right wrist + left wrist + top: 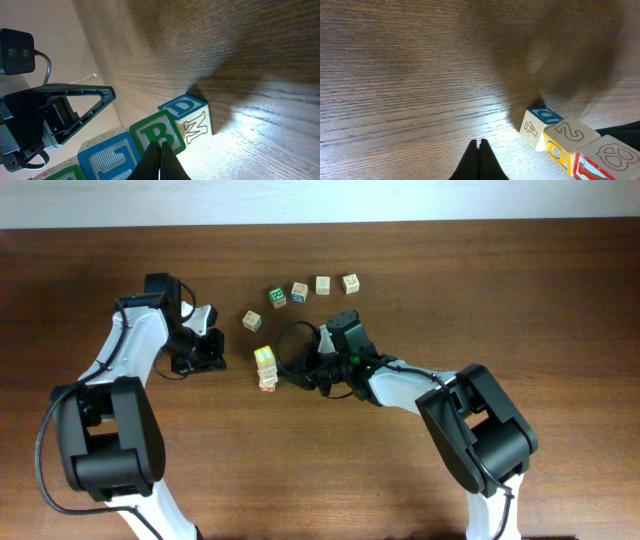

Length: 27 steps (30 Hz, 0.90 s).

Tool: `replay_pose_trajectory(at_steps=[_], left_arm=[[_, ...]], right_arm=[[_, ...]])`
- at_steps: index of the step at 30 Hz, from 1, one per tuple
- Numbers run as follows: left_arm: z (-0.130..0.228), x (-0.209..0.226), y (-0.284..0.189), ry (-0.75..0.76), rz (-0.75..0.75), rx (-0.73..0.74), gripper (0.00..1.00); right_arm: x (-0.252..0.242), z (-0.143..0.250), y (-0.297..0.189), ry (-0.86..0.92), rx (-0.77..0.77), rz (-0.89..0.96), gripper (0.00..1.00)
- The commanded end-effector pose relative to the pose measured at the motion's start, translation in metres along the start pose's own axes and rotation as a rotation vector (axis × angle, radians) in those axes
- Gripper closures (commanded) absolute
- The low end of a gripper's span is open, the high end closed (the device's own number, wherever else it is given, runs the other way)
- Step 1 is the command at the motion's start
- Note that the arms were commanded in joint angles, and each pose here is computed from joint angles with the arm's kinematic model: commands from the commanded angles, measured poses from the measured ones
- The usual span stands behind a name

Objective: Rotate 5 blocks

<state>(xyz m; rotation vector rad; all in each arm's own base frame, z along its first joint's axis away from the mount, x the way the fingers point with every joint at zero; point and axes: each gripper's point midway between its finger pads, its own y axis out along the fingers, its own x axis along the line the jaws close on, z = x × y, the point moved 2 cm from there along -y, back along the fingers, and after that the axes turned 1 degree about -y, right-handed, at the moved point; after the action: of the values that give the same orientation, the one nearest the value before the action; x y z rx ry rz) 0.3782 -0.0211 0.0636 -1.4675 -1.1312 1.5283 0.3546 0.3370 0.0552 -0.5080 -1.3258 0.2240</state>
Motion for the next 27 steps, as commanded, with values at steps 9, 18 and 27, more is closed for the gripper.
replay_pose_trajectory(at_steps=[9, 18, 27], left_arm=[[-0.005, 0.001, -0.004, -0.010, 0.000, -0.014, 1.00], [-0.005, 0.001, -0.004, -0.010, 0.000, -0.014, 1.00], [-0.012, 0.011, -0.014, -0.018, -0.050, -0.036, 1.00]], right_arm=[[-0.002, 0.012, 0.006, 0.009, 0.039, 0.004, 0.96], [-0.011, -0.007, -0.007, 0.003, -0.006, 0.019, 0.96], [-0.001, -0.068, -0.082, -0.199, -0.121, -0.077, 0.96]])
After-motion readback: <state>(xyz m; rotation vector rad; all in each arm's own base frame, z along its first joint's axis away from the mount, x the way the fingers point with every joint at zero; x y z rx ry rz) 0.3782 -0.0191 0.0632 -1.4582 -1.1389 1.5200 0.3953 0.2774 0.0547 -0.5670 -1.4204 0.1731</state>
